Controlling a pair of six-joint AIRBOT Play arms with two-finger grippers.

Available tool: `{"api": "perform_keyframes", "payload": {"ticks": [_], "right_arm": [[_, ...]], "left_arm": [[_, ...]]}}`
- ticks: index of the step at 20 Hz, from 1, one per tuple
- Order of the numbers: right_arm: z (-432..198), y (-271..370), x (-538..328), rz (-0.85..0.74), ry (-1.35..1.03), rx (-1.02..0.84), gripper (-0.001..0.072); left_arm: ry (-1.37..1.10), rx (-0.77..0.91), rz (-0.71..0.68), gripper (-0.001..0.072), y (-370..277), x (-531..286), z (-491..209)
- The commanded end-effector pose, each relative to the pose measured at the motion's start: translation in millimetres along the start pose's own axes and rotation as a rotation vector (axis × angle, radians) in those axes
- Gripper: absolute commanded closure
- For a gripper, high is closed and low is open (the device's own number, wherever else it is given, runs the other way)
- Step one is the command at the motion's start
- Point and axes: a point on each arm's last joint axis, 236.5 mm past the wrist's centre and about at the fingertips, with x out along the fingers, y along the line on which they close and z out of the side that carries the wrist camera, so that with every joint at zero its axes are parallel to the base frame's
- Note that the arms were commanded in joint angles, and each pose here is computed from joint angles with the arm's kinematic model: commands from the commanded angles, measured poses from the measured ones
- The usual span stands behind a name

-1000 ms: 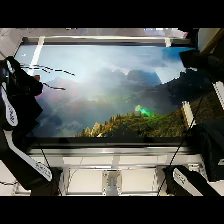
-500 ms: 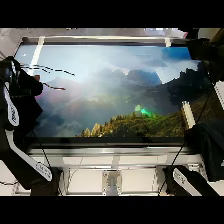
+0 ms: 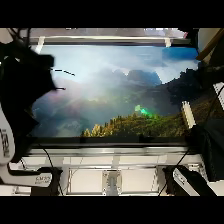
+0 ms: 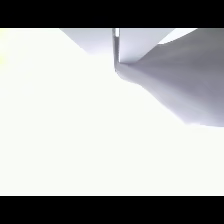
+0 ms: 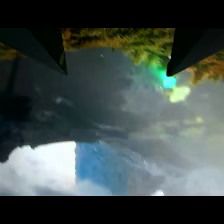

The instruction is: Fold the clothes and pants, and hang the long-sleeved shirts on hangers.

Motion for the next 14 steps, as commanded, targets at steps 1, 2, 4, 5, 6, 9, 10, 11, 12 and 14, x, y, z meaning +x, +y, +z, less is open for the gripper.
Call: {"api": "perform_keyframes", "payload": {"ticks": [1, 2, 4, 5, 6, 9, 10, 11, 12, 14], "right_arm": [[-40, -39, -13, -0.163, 0.173, -0.013, 0.0022], [-42, -47, -15, -0.188, 0.175, -0.003, 0.0022], [-43, -66, -19, -0.237, 0.159, 0.032, 0.0022], [-44, -76, -21, -0.264, 0.150, 0.051, 0.0023], [-45, -85, -24, -0.289, 0.144, 0.070, 0.0022], [-54, -107, -32, -0.344, 0.144, 0.124, 0.0023], [-57, -112, -32, -0.350, 0.151, 0.136, 0.0022], [-60, -115, -29, -0.350, 0.160, 0.146, 0.0022], [-61, -115, -24, -0.339, 0.166, 0.152, 0.0022], [-63, -107, -6, -0.275, 0.176, 0.170, 0.0022]], "left_arm": [[-0.151, 0.217, -0.346, 0.0693, -181, -32, 13], [-0.133, 0.282, -0.409, 0.0693, -227, -22, 2], [-0.101, 0.389, -0.516, 0.0692, -312, 6, -26], [-0.081, 0.450, -0.558, 0.0693, -351, 25, -45], [-0.045, 0.515, -0.593, 0.0694, -388, 48, -71], [0.070, 0.590, -0.673, 0.0693, -463, 100, -147], [0.062, 0.606, -0.690, 0.0692, -478, 108, -157], [0.019, 0.643, -0.693, 0.0688, -486, 112, -156], [-0.051, 0.670, -0.668, 0.0594, -484, 112, -140], [-0.247, 0.740, -0.474, 0.0079, -443, 106, -68]]}}
